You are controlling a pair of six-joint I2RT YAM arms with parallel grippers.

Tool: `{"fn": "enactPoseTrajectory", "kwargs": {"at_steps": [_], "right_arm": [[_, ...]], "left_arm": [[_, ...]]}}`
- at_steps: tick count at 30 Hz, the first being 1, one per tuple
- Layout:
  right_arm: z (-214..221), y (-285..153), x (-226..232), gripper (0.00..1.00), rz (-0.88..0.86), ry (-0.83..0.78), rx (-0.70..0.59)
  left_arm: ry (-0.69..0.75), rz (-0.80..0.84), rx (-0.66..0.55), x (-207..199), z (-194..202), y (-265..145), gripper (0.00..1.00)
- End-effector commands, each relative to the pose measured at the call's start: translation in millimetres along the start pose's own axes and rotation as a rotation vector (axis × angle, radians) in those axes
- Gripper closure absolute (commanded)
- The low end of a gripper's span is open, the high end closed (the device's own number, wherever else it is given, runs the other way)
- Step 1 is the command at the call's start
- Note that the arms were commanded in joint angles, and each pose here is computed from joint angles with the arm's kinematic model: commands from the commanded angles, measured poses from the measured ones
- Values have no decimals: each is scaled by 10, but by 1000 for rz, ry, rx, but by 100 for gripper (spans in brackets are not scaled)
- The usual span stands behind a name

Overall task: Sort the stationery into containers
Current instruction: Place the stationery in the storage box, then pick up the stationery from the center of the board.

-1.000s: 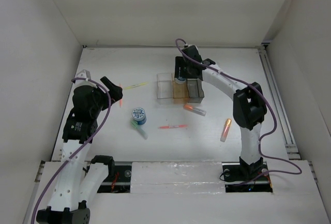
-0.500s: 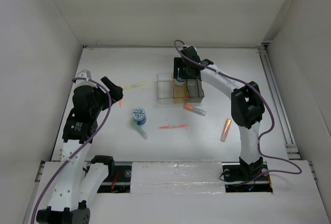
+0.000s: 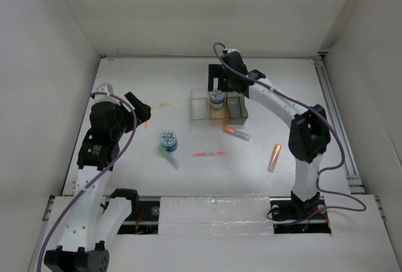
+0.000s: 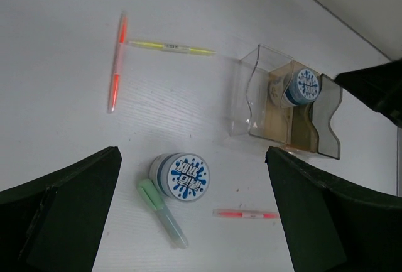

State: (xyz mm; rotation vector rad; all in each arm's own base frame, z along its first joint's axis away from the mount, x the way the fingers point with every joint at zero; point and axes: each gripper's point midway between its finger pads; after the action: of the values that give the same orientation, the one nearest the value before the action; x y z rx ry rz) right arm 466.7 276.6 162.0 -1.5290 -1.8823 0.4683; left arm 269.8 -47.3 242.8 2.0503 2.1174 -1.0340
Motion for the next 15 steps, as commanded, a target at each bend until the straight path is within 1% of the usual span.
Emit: {"fn": "enactPoseTrajectory", "kwargs": {"at_steps": [1, 2, 3, 5, 6, 7, 8, 9, 11, 13, 15], "right_arm": [[-349, -572, 89, 0, -34, 1, -131], [-427, -727, 95, 0, -48, -2, -158], [-412, -793, 67, 0, -44, -18, -154], [-306, -883, 27, 0, -54, -48, -124], [-325, -1007, 2, 0, -58, -68, -134], [-313, -1056, -15, 0, -59, -67, -137], [-199, -1073, -33, 0, -58, -76, -118], [-227, -1207, -50, 0, -67, -81, -138], [-120, -1239, -92, 0, -80, -81, -136], [-106, -1349, -125, 0, -86, -79, -148], [-53, -1332, -198, 0, -72, -76, -137]], "left_arm": [[26, -10, 59, -3, 96, 170, 0], [38, -11, 80, -59, 97, 197, 0], [64, -28, 178, -99, 327, 287, 0], [50, -84, 252, -108, 499, 353, 0], [46, -101, 314, -100, 649, 428, 0], [29, -65, 368, -139, 805, 458, 0], [-3, -67, 394, -125, 911, 491, 0], [-15, -69, 431, -62, 1088, 528, 0], [-29, -92, 457, 27, 1232, 535, 0], [-39, -94, 457, 36, 1254, 545, 0], [-5, -119, 454, 19, 1291, 548, 0]]}}
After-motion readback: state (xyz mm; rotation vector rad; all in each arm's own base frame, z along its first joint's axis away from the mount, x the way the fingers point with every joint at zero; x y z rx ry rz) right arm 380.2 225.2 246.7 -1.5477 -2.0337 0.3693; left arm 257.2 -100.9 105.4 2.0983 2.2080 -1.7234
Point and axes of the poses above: each gripper's point midway between its finger pads, its own y axis out along the fingers, its own x axis along the line the jaws close on, z = x × y, and after that the axes turned 4 degrees about y, right-handed
